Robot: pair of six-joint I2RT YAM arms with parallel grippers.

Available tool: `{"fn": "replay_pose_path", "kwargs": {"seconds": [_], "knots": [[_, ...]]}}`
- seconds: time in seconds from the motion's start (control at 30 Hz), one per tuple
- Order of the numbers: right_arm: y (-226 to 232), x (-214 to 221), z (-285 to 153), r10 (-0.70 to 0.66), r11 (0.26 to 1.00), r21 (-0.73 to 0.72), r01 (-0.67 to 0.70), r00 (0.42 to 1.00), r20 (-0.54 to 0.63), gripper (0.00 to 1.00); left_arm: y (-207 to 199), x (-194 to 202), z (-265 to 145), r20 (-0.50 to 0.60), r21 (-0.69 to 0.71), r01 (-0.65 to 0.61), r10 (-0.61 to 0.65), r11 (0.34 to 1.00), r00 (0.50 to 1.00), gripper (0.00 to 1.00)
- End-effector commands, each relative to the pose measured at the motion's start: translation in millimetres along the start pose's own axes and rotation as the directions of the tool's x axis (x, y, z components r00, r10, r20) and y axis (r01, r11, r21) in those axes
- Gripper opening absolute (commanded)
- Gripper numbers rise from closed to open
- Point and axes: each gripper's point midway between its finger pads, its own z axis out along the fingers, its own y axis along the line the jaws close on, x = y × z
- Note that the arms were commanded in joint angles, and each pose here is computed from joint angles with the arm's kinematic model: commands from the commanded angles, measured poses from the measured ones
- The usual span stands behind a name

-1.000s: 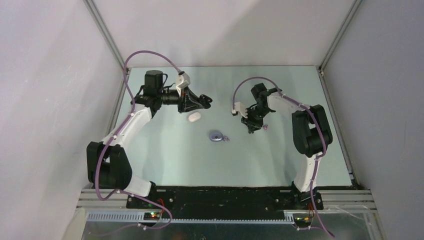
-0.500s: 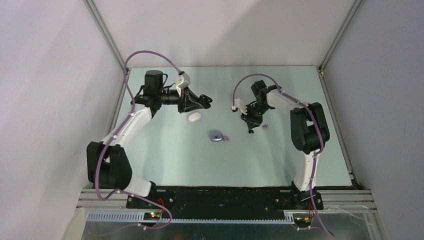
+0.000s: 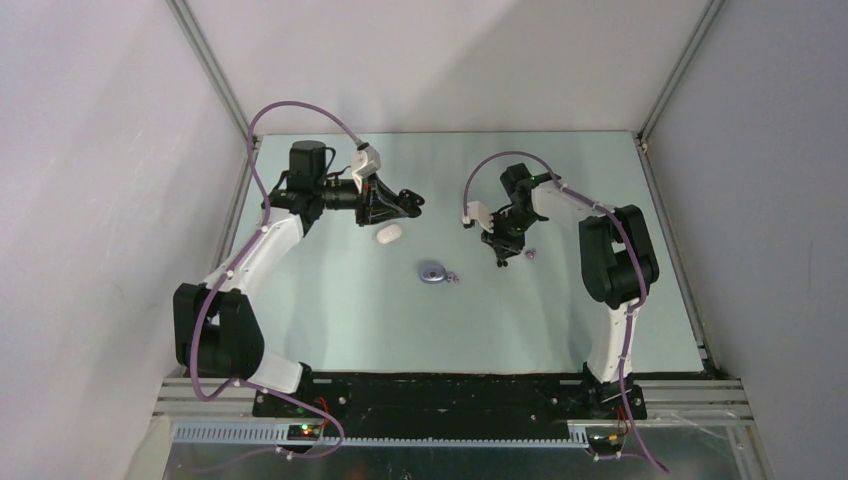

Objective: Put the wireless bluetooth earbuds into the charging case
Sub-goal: Pick up the earbud from the center of the board.

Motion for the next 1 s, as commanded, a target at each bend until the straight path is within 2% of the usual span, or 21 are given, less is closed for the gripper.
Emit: {"fn": "replay_pose_path", "kwargs": {"seconds": [0.0, 0.7, 0.97], "knots": [[2, 4, 6, -0.018, 1.000, -0.007, 0.018, 1.000, -0.013, 0.27, 0, -8, -4, 0.010, -0.012, -0.031, 0.031, 0.999, 0.999, 0.00], [20, 1, 3, -0.012, 0.999, -0.046, 0.011, 1.000, -0.007, 0.29, 0, -5, -3, 0.011, -0.010, -0.027, 0.027, 1.000, 1.000, 0.00], [24, -1, 2, -0.011, 0.998, -0.059, 0.011, 1.000, -0.002, 0.27, 1, -4, -3, 0.011, -0.011, -0.026, 0.027, 1.000, 1.000, 0.00]]}}
